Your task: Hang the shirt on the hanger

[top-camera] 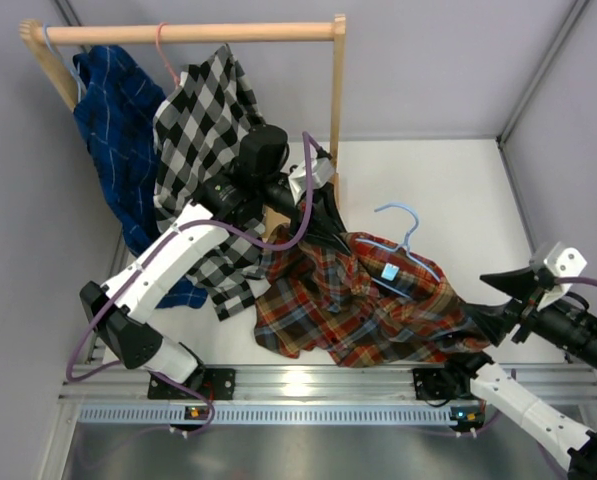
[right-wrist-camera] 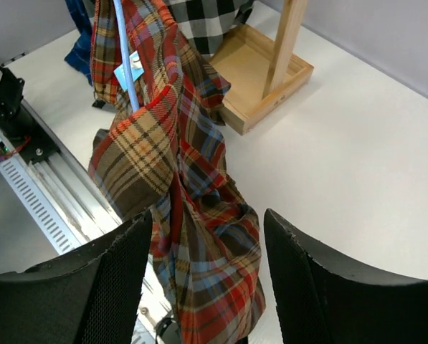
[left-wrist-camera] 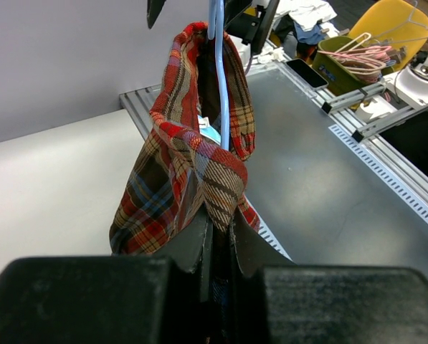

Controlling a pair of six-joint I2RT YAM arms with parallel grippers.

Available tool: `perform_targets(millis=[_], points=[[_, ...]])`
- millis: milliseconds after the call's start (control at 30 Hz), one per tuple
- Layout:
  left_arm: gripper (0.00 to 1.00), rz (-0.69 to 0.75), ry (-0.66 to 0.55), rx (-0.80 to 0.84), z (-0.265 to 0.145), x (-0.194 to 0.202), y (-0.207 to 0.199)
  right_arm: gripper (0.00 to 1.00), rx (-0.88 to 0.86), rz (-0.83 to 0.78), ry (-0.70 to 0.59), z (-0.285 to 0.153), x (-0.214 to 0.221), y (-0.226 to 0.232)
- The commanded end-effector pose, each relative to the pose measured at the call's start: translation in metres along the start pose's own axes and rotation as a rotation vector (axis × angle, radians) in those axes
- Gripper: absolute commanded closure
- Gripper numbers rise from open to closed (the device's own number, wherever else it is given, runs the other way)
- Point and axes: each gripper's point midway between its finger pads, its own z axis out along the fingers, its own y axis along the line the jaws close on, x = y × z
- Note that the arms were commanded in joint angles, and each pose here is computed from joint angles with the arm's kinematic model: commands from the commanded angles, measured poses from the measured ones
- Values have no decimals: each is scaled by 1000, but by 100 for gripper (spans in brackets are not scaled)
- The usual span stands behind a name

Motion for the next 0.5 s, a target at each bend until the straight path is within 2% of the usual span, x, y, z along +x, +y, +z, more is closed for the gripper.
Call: perform_targets(millis=[0,167,233,267,367,400,467], points=[[100,77,-27,100,-2,-14,-28,39,-87,-35,72,20,9,9],[100,69,-25,83,-3,-15,-24,39,-372,-38,94,50,16,51],[100,59,-26,90,-4,-15,-24,44,-378,-44,100,58,18,50],[100,59,-27,94,-4,-15,-24,51,-373,-46,103,60,18,49],[100,68,-29,98,-6,-18,-28,96,-367,-68,68,62,11,47],[100,72,-29,92,-6,-19,-27,100,-355,-73,47,60,6,46],[100,78,-27,57,-9,-20,-22,100,-309,-72,-6,54,-6,40]])
